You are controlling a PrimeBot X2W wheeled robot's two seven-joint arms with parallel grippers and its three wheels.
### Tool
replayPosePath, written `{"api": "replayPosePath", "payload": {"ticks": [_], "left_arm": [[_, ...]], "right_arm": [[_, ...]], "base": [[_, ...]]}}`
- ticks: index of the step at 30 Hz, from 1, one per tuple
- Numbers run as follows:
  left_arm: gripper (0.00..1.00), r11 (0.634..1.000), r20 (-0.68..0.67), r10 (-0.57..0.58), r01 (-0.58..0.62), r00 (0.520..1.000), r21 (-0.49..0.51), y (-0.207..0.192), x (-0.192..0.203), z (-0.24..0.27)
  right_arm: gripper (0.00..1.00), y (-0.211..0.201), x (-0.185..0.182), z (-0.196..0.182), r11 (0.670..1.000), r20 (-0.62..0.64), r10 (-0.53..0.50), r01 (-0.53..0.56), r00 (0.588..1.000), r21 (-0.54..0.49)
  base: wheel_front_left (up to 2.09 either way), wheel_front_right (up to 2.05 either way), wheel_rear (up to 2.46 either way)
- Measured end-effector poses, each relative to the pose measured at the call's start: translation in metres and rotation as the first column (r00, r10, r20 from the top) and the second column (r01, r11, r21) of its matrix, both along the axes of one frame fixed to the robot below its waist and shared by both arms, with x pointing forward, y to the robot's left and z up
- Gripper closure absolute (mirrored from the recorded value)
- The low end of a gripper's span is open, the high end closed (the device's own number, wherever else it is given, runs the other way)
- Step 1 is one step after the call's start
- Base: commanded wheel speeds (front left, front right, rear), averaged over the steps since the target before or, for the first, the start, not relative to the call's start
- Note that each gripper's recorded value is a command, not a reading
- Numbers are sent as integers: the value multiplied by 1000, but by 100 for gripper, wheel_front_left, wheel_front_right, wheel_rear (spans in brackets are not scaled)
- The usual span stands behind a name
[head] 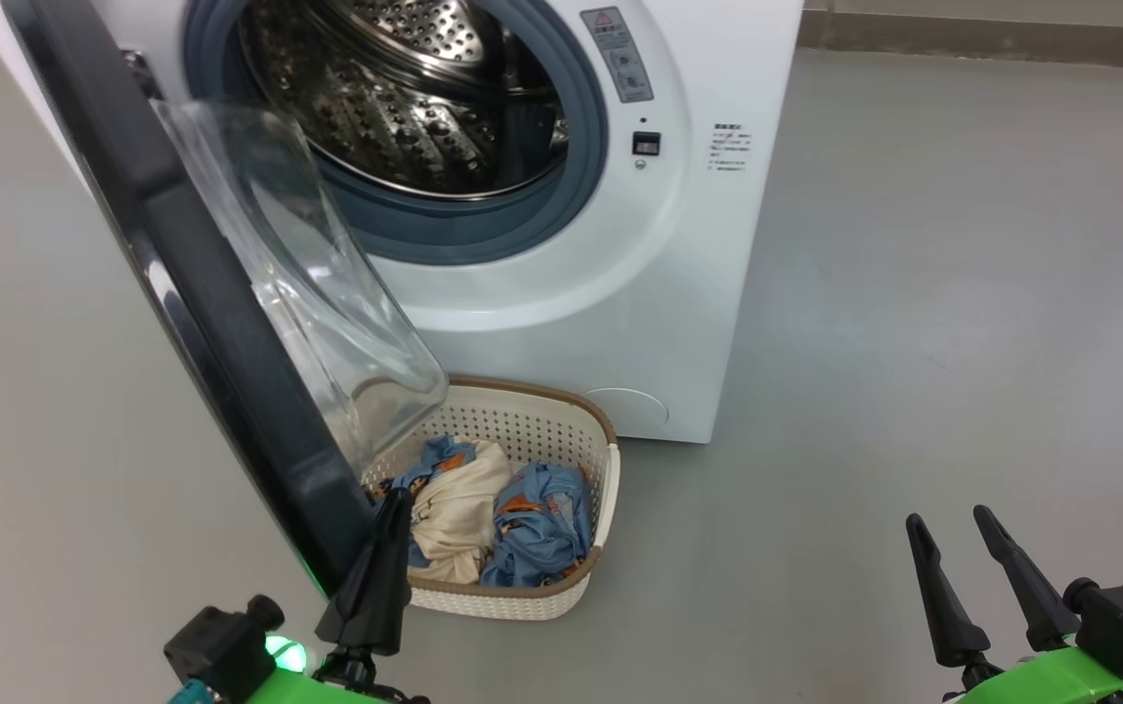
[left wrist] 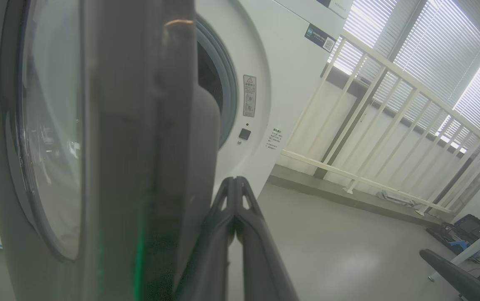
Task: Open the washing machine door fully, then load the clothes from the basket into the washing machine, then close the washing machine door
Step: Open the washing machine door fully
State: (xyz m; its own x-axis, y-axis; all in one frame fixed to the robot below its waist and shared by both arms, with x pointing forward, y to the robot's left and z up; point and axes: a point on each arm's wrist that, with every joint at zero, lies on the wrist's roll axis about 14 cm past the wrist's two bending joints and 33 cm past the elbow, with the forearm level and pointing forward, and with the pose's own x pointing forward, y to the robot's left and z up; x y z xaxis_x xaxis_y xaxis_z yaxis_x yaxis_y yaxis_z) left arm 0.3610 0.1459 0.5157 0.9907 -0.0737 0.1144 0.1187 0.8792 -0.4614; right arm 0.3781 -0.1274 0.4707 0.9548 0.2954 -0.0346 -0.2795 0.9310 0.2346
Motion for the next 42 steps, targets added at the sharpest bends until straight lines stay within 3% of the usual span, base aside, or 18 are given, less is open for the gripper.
{"api": "replayPosePath", "payload": {"ticks": [10, 19, 30, 42], "left_arm": [[100, 996, -20, 86, -86, 996, 17, 26, -18, -7], [100, 971, -48, 236, -233, 971, 56, 74, -42, -17], [100, 899, -52, 426, -416, 903, 136, 141, -69, -17], [100, 818, -59, 554, -530, 830, 221, 193, -86, -19]], "right_arm": [[0, 17, 9, 1, 999, 5, 47, -47, 999, 3], [0, 41, 16, 2, 995, 8, 102, -102, 995, 20], [0, 57, 19, 2, 989, 8, 143, -143, 990, 28], [0, 65, 23, -5, 986, -10, 162, -162, 987, 34]], "base": [[0, 0, 0], [0, 0, 0], [0, 0, 0], [0, 0, 0]]}}
